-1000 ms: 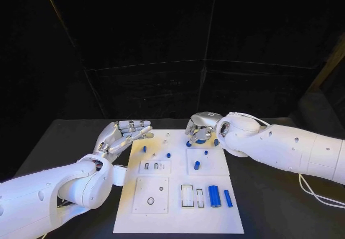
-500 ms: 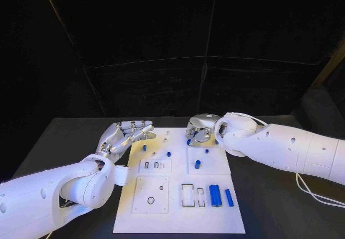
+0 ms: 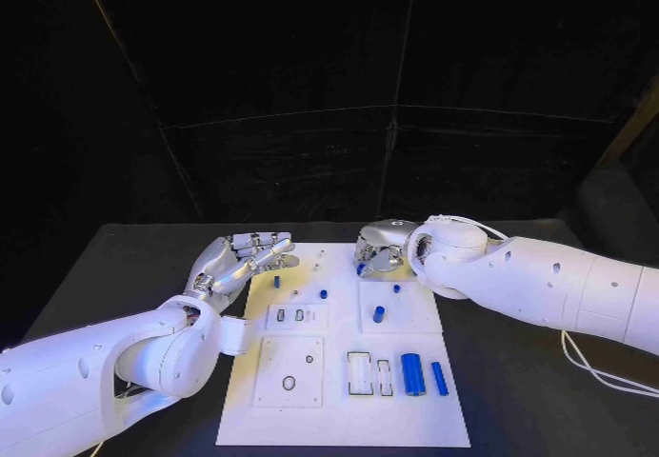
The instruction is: Assemble the parts on the task board
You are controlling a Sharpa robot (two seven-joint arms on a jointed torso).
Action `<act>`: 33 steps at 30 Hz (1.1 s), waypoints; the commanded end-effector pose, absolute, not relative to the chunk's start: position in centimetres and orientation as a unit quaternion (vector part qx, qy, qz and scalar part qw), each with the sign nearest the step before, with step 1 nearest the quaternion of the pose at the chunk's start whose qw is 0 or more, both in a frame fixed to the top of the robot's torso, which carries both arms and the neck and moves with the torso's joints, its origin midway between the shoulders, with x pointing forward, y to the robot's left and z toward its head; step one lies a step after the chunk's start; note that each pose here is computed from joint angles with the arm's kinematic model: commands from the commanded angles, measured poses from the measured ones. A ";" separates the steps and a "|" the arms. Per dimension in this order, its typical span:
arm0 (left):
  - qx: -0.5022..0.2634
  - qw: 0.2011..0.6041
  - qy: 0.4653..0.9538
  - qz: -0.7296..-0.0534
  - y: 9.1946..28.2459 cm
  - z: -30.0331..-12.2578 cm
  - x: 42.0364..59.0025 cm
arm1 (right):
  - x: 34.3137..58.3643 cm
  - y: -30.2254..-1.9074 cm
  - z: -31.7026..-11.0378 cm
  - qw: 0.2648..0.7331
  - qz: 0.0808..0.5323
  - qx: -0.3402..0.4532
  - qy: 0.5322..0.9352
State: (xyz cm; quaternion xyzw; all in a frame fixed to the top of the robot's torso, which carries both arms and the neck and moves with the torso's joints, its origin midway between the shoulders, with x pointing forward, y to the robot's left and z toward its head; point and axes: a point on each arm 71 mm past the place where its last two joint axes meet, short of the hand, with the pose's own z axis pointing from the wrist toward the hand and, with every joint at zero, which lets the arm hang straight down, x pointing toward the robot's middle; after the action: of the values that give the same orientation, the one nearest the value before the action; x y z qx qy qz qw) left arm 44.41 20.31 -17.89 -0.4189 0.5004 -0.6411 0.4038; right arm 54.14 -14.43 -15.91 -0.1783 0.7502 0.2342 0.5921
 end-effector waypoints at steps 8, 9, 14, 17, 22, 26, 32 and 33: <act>-0.421 0.382 0.508 -0.647 20.0 -18.0 44.4 | 54.3 -14.3 -16.1 0.584 0.227 -0.182 0.758; -0.421 0.382 0.508 -0.647 20.0 -18.0 44.4 | 54.3 -14.3 -16.1 0.587 0.227 -0.181 0.756; -0.421 0.381 0.509 -0.647 20.1 -18.0 44.4 | 54.0 -14.1 -15.5 0.615 0.241 -0.166 0.733; -0.421 0.381 0.509 -0.647 20.1 -18.0 44.4 | 53.7 -13.9 -15.1 0.629 0.254 -0.153 0.718; -0.421 0.380 0.509 -0.648 20.1 -18.0 44.4 | 53.2 -13.6 -14.3 0.657 0.277 -0.136 0.688; -0.420 0.379 0.508 -0.649 20.1 -18.0 44.4 | 53.1 -13.2 -13.9 0.673 0.287 -0.127 0.670; -0.433 0.366 0.501 -0.654 20.1 -18.0 44.5 | 53.5 -12.3 -13.7 0.682 0.290 -0.123 0.660; -0.436 0.364 0.499 -0.655 20.1 -18.0 44.5 | 53.7 -12.1 -13.8 0.682 0.291 -0.123 0.660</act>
State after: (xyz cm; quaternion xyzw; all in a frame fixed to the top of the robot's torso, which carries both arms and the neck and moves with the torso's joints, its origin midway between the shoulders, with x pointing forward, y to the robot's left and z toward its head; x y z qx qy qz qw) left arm 44.49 20.24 -18.16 -0.4292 0.5074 -0.6438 0.3793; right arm 53.45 -12.08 -14.27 -0.1373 0.6782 0.2852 0.6632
